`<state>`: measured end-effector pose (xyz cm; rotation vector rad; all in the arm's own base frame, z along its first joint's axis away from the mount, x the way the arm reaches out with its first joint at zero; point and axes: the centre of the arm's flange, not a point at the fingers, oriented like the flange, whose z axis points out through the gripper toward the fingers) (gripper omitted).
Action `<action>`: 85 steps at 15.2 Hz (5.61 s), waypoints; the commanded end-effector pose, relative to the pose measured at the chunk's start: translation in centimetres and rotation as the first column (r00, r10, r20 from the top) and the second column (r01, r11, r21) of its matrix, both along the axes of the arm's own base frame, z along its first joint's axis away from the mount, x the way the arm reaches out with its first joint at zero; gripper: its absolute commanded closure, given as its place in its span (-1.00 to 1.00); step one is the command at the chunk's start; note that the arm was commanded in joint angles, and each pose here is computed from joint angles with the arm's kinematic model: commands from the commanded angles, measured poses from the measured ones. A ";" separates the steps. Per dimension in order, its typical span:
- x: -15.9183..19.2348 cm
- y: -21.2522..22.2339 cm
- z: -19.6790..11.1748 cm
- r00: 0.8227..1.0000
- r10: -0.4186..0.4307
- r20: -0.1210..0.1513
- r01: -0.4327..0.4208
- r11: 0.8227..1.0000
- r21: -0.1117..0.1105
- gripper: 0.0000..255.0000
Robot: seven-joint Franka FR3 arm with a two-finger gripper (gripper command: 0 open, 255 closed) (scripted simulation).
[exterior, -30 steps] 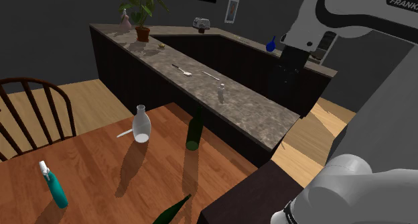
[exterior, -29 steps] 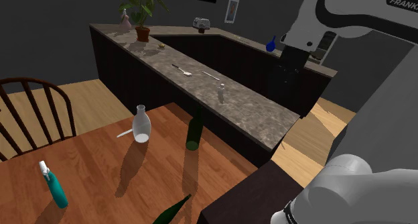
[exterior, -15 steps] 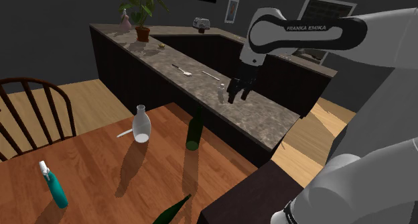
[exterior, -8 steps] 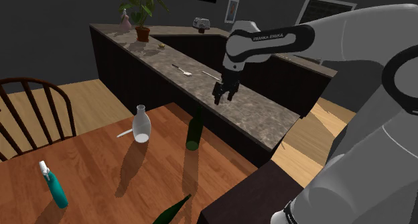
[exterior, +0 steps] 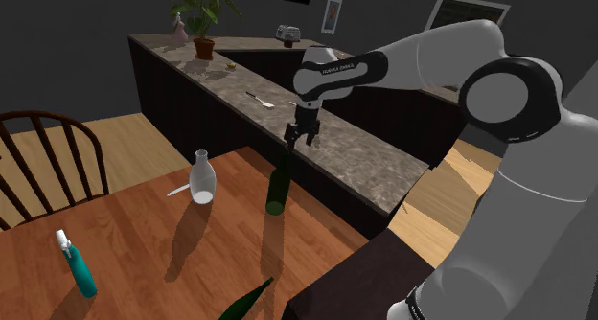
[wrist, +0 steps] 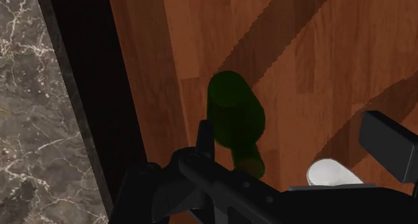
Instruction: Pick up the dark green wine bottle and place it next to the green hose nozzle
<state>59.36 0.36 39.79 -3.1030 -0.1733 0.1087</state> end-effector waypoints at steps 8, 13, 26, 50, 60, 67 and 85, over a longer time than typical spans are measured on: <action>7.9 0.3 -6.6 1.000 0.014 -0.004 -0.014 0.999 -0.037 -1.00; 7.7 0.3 -9.2 1.000 0.014 -0.004 -0.014 0.999 -0.037 -1.00; 7.6 0.3 -10.1 1.000 0.014 -0.004 -0.014 0.999 -0.037 1.00; 7.6 0.3 -0.6 1.000 0.014 -0.004 -0.014 0.999 -0.037 1.00; 4.4 4.1 6.2 1.000 0.014 -0.004 -0.014 0.999 -0.037 1.00; -0.2 9.4 12.2 1.000 0.014 -0.004 -0.014 0.999 -0.037 1.00; -12.0 23.2 27.6 1.000 0.014 -0.004 -0.014 0.999 -0.037 1.00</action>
